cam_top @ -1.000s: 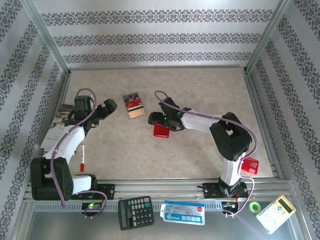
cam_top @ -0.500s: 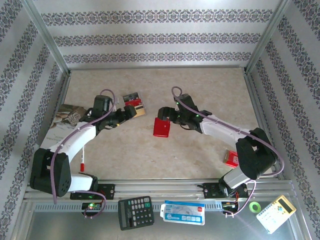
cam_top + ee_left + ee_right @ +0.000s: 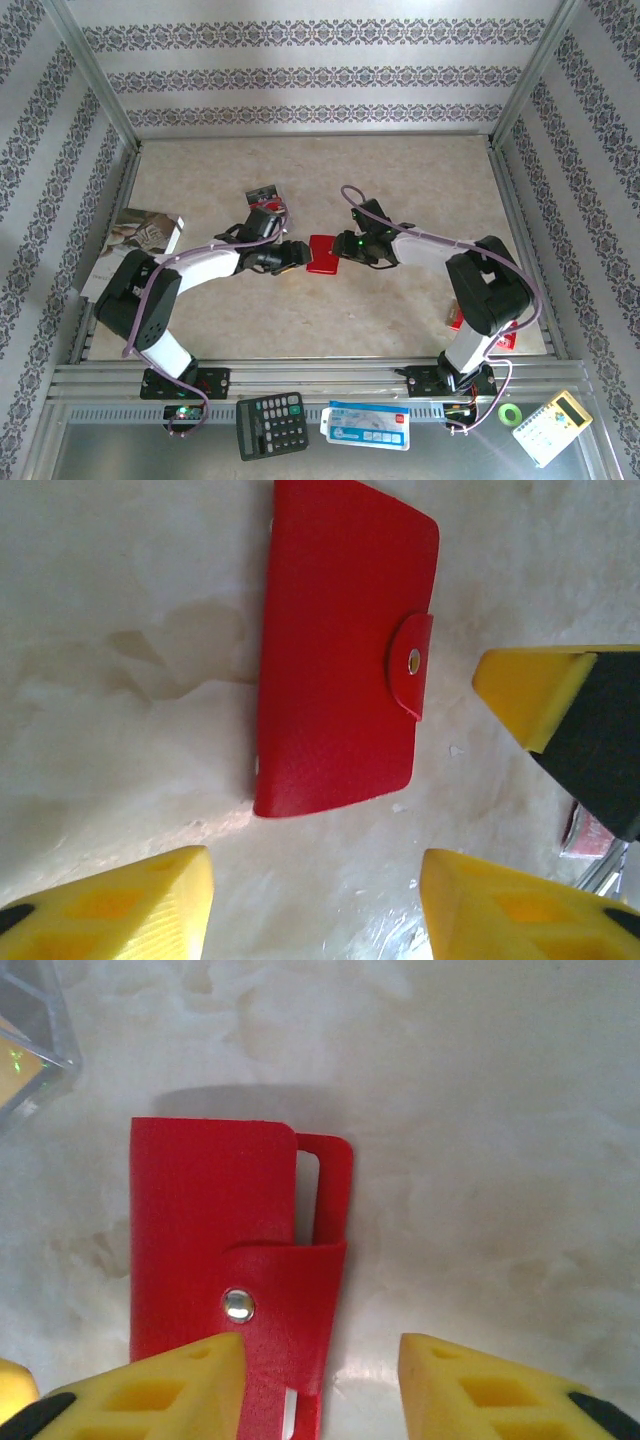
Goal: Take the credit cards out of the card holder
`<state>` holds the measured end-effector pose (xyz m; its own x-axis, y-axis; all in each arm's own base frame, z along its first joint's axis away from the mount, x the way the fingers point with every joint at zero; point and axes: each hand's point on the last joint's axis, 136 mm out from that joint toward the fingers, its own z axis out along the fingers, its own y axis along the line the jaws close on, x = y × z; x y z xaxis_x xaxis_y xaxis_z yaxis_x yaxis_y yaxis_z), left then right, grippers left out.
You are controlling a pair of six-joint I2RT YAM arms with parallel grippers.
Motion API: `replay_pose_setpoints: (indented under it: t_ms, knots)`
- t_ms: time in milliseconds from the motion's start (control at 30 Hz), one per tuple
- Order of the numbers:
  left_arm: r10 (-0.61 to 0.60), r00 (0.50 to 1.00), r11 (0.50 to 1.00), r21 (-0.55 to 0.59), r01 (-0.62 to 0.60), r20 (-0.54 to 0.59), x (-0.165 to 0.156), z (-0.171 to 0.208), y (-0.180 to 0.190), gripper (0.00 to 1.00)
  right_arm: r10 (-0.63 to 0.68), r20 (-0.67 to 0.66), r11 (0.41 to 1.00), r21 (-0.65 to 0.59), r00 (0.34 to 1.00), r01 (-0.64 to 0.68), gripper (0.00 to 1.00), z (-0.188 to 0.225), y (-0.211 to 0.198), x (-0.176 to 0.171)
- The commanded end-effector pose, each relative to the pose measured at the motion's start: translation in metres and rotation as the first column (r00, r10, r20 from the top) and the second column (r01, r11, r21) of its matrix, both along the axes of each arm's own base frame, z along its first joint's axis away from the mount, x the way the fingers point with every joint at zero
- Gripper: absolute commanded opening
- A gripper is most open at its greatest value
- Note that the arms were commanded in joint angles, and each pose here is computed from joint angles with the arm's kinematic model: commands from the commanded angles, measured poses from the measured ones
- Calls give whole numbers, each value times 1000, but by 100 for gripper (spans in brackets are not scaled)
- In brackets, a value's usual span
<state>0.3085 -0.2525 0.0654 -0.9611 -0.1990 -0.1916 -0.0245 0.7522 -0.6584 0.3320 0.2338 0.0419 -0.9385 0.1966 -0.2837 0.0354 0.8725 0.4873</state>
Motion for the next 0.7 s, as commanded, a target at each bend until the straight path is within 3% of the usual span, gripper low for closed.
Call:
replay_pose_setpoints:
  t_ms: [0,67,233,667]
  knots:
    - [60,997,998,6,-61,57,24,8,-6,54,17,-9,999,29,1000,-17,38,5,15,7]
    - [86,994,996,34,-88,60,30,-1,-3,51,23,-11,999,28,1000,-22,32,3,17,11]
    - [67,996,998,-22,-66,55,38,-2,-18,49,40,-34,999,20,999,-39,18,-4,19,9]
    - [-46,999,999,-10,45,-9,32,-22,-30,46,44,-96,999,-24,994,-46,15,-29,13,-6]
